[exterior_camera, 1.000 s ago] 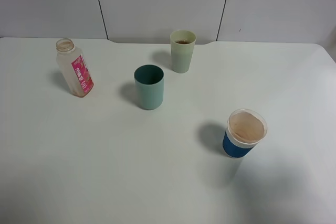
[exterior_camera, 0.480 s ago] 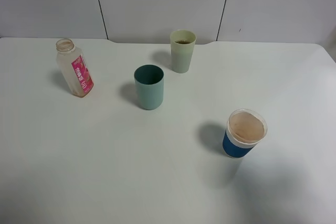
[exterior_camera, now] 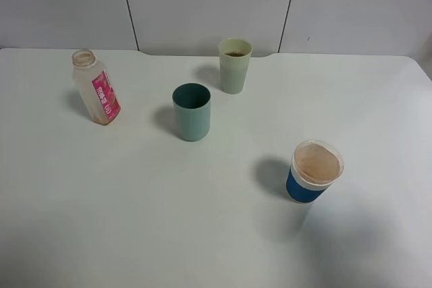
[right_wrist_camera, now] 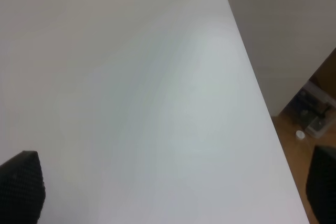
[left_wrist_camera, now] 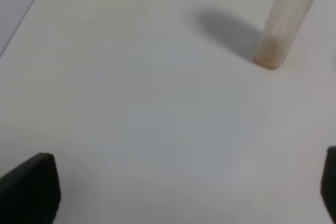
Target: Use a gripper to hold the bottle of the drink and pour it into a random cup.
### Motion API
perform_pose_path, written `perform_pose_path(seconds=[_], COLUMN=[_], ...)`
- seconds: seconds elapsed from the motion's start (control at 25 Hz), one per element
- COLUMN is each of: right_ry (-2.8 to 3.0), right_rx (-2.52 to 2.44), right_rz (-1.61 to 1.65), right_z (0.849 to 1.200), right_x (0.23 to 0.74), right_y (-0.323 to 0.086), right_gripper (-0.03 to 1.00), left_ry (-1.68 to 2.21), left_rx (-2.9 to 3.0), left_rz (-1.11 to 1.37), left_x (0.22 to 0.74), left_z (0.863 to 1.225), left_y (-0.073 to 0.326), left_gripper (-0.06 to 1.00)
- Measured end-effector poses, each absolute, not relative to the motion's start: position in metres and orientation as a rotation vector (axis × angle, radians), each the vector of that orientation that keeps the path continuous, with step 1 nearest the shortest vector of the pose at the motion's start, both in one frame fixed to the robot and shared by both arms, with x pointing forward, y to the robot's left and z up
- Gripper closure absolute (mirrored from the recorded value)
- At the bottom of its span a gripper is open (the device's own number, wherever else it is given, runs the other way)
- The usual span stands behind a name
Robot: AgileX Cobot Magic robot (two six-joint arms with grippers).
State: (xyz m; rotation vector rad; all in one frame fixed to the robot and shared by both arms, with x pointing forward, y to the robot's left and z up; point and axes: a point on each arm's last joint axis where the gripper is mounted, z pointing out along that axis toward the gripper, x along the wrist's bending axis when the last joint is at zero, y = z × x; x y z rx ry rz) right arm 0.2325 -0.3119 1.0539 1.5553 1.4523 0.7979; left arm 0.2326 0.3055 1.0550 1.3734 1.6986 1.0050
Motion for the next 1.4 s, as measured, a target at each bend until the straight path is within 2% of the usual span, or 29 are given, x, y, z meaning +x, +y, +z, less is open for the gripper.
perform_pose_path(seconds=[1.4], right_ry=[1.452], right_rx=[1.555], right_rz=[0.798], right_z=[1.0539], right_x=[0.2325], right_y=[-0.3119], right_gripper=[-0.02], left_ry=[1.658], left_rx=[1.406], left_rz=[0.975], left_x=[0.2328], left_z=[1.0550], left_y=[0.3058], left_gripper=[-0.04])
